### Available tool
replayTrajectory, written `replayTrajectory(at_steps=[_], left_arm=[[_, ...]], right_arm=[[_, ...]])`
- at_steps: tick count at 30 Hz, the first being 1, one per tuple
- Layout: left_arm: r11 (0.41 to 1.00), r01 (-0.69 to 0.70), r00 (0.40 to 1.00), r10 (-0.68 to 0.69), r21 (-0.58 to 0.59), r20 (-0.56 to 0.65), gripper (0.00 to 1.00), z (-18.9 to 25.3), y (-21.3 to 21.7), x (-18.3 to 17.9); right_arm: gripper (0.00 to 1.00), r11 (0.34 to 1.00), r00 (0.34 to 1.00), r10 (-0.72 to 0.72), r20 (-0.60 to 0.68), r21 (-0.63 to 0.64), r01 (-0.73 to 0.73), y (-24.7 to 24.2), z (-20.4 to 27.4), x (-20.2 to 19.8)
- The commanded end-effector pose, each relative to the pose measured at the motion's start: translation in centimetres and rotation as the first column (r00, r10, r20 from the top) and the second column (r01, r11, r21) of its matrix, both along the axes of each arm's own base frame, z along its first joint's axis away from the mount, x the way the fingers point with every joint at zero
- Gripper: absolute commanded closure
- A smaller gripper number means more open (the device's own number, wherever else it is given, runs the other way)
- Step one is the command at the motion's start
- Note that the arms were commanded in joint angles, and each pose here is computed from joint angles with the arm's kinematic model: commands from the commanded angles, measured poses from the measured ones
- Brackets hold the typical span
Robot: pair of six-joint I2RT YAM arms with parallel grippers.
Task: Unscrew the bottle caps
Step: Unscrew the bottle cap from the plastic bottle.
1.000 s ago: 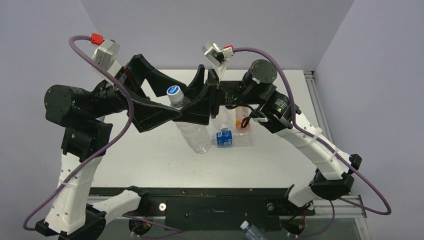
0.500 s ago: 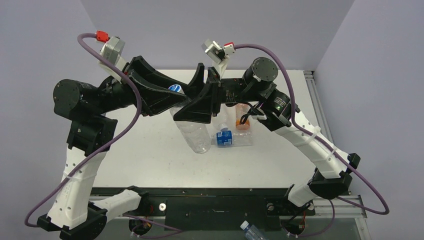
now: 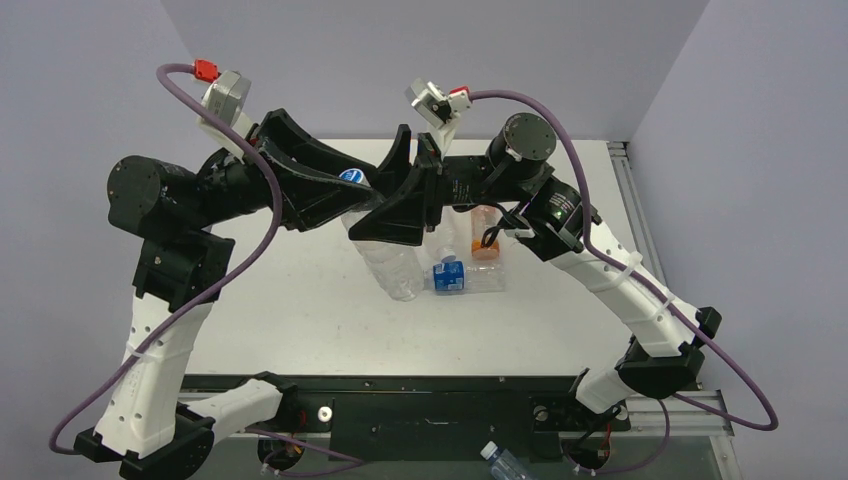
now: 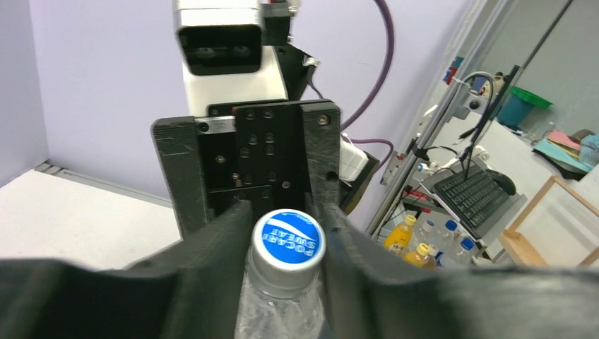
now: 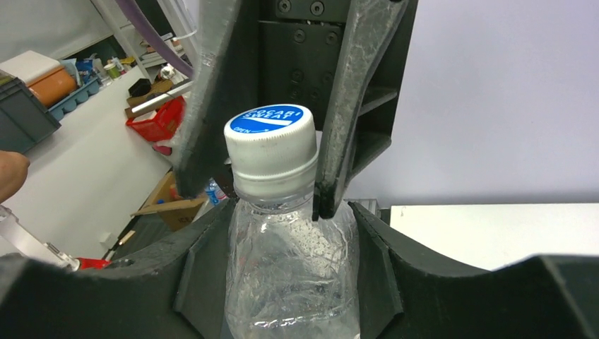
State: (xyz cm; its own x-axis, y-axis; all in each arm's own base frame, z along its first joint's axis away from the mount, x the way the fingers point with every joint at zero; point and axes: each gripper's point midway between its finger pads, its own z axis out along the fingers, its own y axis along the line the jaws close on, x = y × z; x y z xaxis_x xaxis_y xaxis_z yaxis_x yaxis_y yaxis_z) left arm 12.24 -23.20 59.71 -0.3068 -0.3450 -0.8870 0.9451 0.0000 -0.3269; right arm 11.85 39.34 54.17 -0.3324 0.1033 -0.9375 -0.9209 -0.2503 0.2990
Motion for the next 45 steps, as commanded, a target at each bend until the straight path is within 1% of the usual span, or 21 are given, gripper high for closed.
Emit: replayTrajectory(at_steps=[1,2,3,5,9,12,13,17,20,23,26,30,32,34,35,36,37,38,40,43,45], left_arm=[[0.999,0.023,0.994,-0.018,-0.040,0.107,0.75,2.1,1.0,-2.7],[0.999,0.022,0.994,-0.017,-0.042,0.109,0.79,2.2,1.0,-2.7],[0.999,0.021,0.993,-0.016,-0.044,0.113,0.88,2.2,1.0,-2.7],[0.999,0.018,0.993,-0.012,-0.048,0.114,1.00,2.3,1.1,-2.8],[0.998,-0.004,0.993,0.010,-0.058,0.118,1.00,2.6,1.3,-2.7],[0.996,-0.051,0.990,0.060,-0.070,0.124,1.00,2.8,1.4,-1.9],[0.995,-0.075,0.988,0.083,-0.063,0.131,1.00,2.6,1.5,-1.4],[0.977,-0.203,0.971,0.209,-0.069,0.115,1.00,2.4,1.9,0.9],[0.958,-0.283,0.953,0.287,-0.056,0.098,1.00,1.9,2.3,2.4],[0.929,-0.366,0.925,0.369,-0.052,0.092,1.00,1.7,2.8,4.0],[0.906,-0.420,0.904,0.422,-0.046,0.071,1.00,1.4,3.2,4.9],[0.873,-0.484,0.871,0.488,-0.060,0.059,1.00,1.6,3.9,6.0],[0.862,-0.502,0.861,0.505,-0.063,0.054,1.00,1.7,4.1,6.2],[0.848,-0.525,0.848,0.528,-0.068,0.048,1.00,1.9,4.4,6.6],[0.845,-0.530,0.845,0.533,-0.068,0.046,1.00,1.9,4.5,6.6],[0.837,-0.542,0.837,0.546,-0.071,0.046,1.00,1.9,4.7,6.8],[0.834,-0.548,0.833,0.551,-0.069,0.043,1.00,1.9,4.7,6.9],[0.824,-0.562,0.824,0.566,-0.070,0.042,1.00,1.8,5.0,7.1],[0.805,-0.590,0.805,0.592,-0.065,0.036,1.00,1.6,5.3,7.5],[0.775,-0.630,0.775,0.632,-0.052,0.029,1.00,1.2,5.9,8.2],[0.754,-0.654,0.754,0.656,-0.052,0.026,1.00,1.2,6.3,8.6]], right_arm=[[1.00,0.998,0.999,-0.054,0.005,0.021,0.053,-0.3,0.7,1.0],[1.00,0.999,0.999,-0.050,0.004,0.021,0.050,-0.2,0.6,1.0],[1.00,0.999,0.999,-0.048,0.001,0.020,0.048,-0.1,0.6,1.0],[1.00,0.999,0.999,-0.045,-0.002,0.019,0.045,0.0,0.5,1.1],[1.00,0.998,0.999,-0.053,0.007,0.017,0.053,0.0,0.6,1.2],[1.00,0.994,0.994,-0.108,0.009,-0.022,0.108,-0.1,-0.1,2.2],[1.00,0.991,0.990,-0.133,0.046,-0.016,0.134,-0.2,0.2,2.6],[1.00,0.928,0.934,-0.343,0.097,-0.120,0.353,-1.1,-1.8,6.0],[1.00,0.870,0.878,-0.453,0.152,-0.138,0.473,-1.8,-2.5,7.6],[1.00,0.788,0.800,-0.564,0.205,-0.158,0.596,-2.2,-3.1,8.6],[1.00,0.723,0.729,-0.623,0.285,-0.146,0.675,-1.9,-3.2,8.7],[1.00,0.616,0.618,-0.713,0.331,-0.126,0.778,-0.4,-3.6,8.6],[1.00,0.531,0.529,-0.773,0.349,-0.098,0.841,0.1,-3.2,8.5],[1.00,0.380,0.383,-0.854,0.354,-0.081,0.922,-0.4,-2.7,8.3],[1.00,0.341,0.343,-0.868,0.360,-0.069,0.937,-0.5,-2.3,8.2],[1.00,0.257,0.261,-0.887,0.381,-0.062,0.964,-0.6,-2.4,8.2],[1.00,0.215,0.215,-0.897,0.386,-0.042,0.976,-0.9,-1.8,8.2],[1.00,0.144,0.147,-0.911,0.384,-0.039,0.989,-1.3,-1.6,7.9],[1.00,0.073,0.075,-0.929,0.362,-0.019,0.997,-1.5,-1.0,7.4],[1.00,0.028,0.026,-0.924,0.382,0.000,1.000,-1.5,-0.7,6.7],[1.00,0.017,0.015,-0.925,0.379,0.003,1.000,-1.3,-0.4,6.3]])
